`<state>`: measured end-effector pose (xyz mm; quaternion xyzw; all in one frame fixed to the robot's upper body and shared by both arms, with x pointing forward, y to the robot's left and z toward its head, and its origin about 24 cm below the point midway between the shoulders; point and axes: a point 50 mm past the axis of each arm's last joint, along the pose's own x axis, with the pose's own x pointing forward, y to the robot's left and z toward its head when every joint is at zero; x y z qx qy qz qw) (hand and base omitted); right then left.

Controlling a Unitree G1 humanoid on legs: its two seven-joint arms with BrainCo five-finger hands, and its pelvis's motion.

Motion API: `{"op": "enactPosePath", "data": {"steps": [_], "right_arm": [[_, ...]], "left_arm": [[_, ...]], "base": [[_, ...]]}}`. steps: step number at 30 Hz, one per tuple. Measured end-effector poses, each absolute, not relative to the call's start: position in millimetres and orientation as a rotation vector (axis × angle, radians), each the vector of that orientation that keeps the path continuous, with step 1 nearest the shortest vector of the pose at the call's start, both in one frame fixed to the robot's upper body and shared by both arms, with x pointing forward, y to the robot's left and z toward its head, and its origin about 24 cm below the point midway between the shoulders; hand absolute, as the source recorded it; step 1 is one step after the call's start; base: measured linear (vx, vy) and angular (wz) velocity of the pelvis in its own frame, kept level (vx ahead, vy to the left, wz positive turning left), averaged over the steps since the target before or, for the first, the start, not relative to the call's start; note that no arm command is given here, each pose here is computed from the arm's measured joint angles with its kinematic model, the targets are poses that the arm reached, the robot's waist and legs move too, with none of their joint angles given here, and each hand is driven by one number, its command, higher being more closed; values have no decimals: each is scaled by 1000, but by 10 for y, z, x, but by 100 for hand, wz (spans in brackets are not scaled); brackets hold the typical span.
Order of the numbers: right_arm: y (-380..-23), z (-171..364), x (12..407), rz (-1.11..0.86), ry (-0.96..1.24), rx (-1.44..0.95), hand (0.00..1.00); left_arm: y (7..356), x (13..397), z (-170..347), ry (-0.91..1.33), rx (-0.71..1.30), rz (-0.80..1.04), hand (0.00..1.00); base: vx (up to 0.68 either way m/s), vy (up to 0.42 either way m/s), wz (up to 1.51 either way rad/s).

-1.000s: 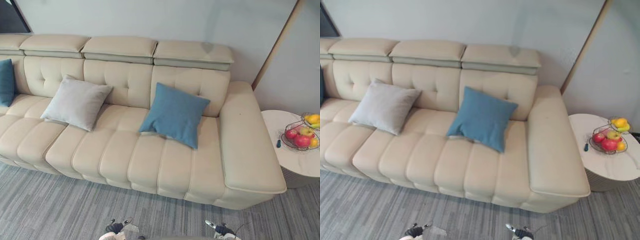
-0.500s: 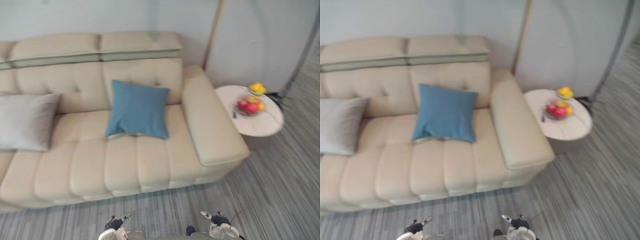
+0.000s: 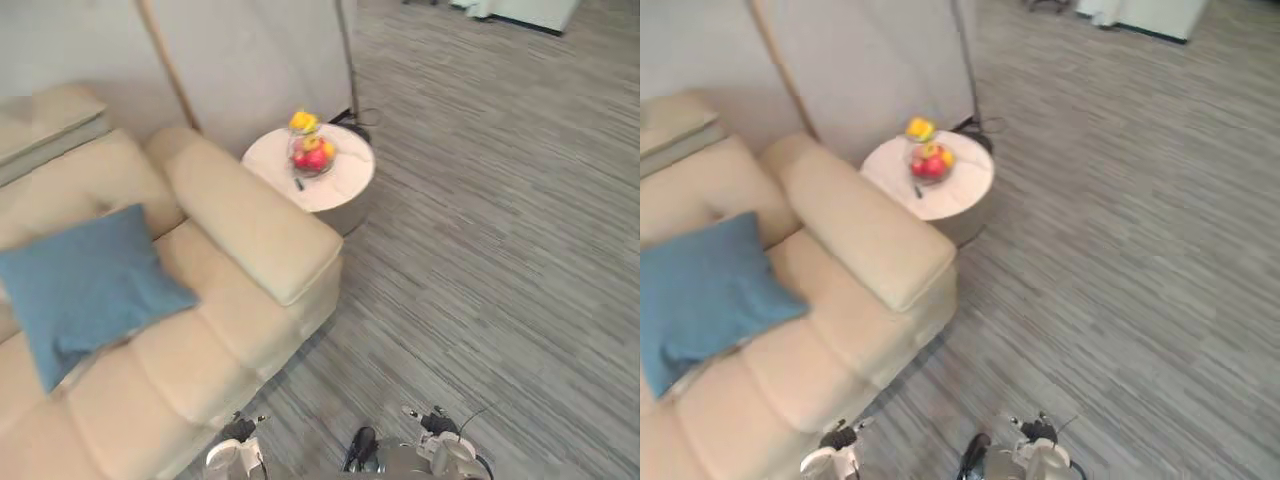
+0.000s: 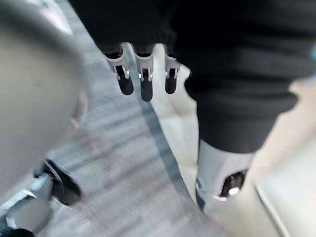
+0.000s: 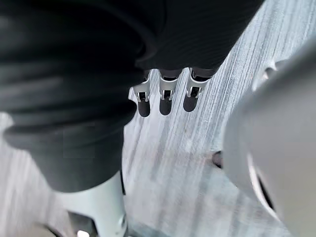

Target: Pick up cushions and gather them together orderly.

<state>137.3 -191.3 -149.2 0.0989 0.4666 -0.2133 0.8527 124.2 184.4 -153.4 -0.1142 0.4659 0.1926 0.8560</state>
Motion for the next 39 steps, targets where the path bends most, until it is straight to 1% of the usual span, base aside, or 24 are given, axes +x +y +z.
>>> {"op": "enactPosePath", "data": {"steps": [8,12,14,20,25,27,34,38,39], "right_arm": [[-1846,-1503,1385,-425,995,199,0],[-1725,-1550,1248,-411,1027,218,0],[-1691,-1535,1292,-401,1014,224,0],[-1701,-1498,1373,-394,980,223,0],[-1813,-1531,1308,-481,1005,263,0],[-1926,-1513,1301,-512,989,253,0],[-1814,-1532,1302,-480,1013,247,0],[-1844,-1544,1255,-501,1024,246,0],[-1776,-1566,1198,-498,1041,262,0]], "left_arm": [[1805,1317,-1485,921,-278,424,0],[1923,1304,-1479,920,-250,439,0],[1945,1318,-1474,920,-243,440,0],[1878,1301,-1498,946,-230,426,0],[1909,1268,-1522,983,-180,394,0],[1789,1289,-1525,986,-186,366,0],[1806,1480,-1398,889,-114,319,0],[1779,1446,-1410,896,-100,310,0],[1836,1429,-1415,904,-75,313,0]], "base": [[228,38,-150],[351,169,-126],[305,154,-116],[265,84,-106],[332,-130,-95],[382,-176,-71],[350,-14,-99],[468,234,-130],[437,157,-78]]}}
